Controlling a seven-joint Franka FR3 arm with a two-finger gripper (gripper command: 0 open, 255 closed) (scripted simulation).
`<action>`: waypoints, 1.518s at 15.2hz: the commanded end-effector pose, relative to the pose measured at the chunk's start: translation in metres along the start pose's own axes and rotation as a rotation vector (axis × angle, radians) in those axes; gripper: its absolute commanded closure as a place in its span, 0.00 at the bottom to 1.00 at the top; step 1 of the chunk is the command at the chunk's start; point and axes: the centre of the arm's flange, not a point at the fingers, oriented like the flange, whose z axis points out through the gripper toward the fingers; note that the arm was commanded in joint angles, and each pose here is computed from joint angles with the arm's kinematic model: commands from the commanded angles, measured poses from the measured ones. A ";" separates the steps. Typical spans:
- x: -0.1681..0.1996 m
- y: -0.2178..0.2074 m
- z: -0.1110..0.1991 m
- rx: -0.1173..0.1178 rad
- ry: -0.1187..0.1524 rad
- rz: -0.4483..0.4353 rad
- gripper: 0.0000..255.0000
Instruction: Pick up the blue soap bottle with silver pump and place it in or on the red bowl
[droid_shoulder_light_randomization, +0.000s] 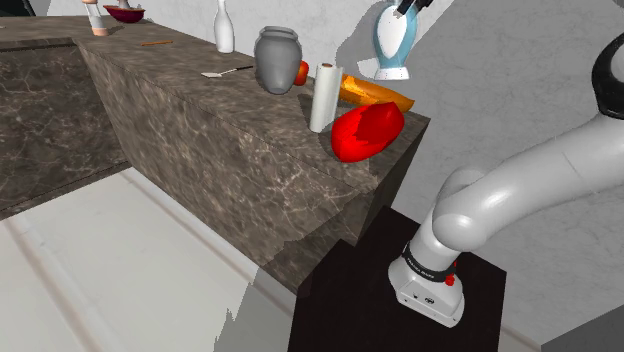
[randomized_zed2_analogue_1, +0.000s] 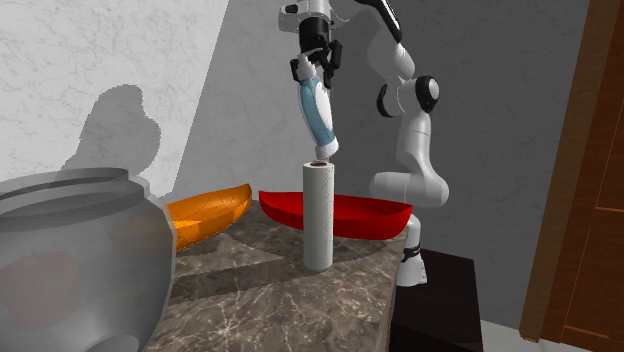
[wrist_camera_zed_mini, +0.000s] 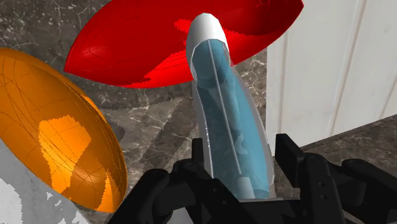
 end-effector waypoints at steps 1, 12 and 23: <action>-0.031 -0.014 -0.012 -0.001 -0.001 0.000 1.00; -0.047 0.000 0.042 -0.001 -0.001 0.000 1.00; -0.062 0.014 0.092 -0.001 -0.001 0.000 1.00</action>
